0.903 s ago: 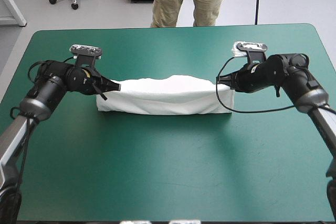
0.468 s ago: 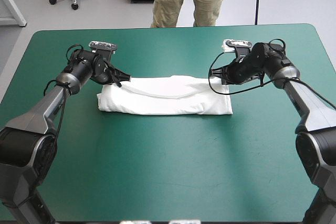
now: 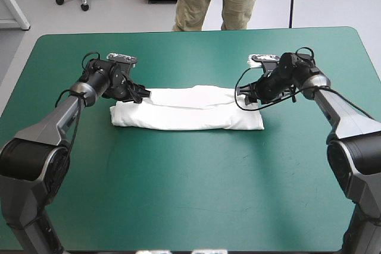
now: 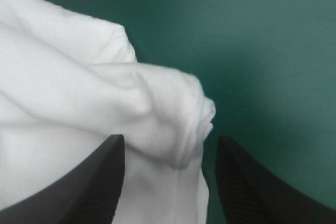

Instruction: Fold the cloth

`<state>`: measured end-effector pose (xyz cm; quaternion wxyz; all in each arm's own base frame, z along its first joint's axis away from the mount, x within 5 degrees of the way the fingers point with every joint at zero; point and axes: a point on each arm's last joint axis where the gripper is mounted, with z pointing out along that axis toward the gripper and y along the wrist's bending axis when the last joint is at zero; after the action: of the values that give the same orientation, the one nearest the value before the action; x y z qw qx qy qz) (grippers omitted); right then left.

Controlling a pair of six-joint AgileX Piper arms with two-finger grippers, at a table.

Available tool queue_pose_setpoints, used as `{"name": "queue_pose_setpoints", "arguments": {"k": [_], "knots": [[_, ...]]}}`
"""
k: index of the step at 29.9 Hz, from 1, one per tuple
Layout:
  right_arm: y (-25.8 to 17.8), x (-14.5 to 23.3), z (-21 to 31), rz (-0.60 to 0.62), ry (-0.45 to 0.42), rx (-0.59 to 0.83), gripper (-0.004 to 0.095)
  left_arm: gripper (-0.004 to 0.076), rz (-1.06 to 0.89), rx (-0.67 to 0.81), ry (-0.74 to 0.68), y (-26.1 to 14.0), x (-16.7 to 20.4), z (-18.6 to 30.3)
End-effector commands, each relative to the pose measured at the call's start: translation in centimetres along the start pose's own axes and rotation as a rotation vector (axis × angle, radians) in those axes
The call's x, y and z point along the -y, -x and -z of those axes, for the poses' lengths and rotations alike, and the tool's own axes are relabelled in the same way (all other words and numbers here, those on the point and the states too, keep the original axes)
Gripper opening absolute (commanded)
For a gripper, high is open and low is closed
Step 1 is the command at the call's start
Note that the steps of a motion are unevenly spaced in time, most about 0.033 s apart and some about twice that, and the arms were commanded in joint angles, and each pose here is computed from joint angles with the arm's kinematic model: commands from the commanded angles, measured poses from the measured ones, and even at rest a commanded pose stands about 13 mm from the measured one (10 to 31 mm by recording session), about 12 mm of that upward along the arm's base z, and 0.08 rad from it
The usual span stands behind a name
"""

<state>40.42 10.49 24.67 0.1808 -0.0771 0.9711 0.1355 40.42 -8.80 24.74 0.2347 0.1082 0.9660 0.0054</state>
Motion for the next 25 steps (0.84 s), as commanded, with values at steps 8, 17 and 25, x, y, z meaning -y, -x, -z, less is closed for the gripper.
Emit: {"name": "queue_pose_setpoints", "arguments": {"k": [8, 17, 25], "knots": [[-0.9, -2.6, 14.1, 0.105, -0.007, 0.284, 0.0391, 0.0272, -0.017, 0.337, -0.058, 0.6, 0.2, 14.7], [-2.1, -3.1, 16.5, 0.079, 0.001, 0.297, 0.0391, -0.0009, -0.199, 0.351, -0.264, 0.6, 7.2, 14.3], [-2.1, -3.1, 16.5, 0.048, 0.007, 0.292, 0.0391, -0.0009, -0.275, 0.309, -0.319, 0.9, 12.4, 9.2]]}}
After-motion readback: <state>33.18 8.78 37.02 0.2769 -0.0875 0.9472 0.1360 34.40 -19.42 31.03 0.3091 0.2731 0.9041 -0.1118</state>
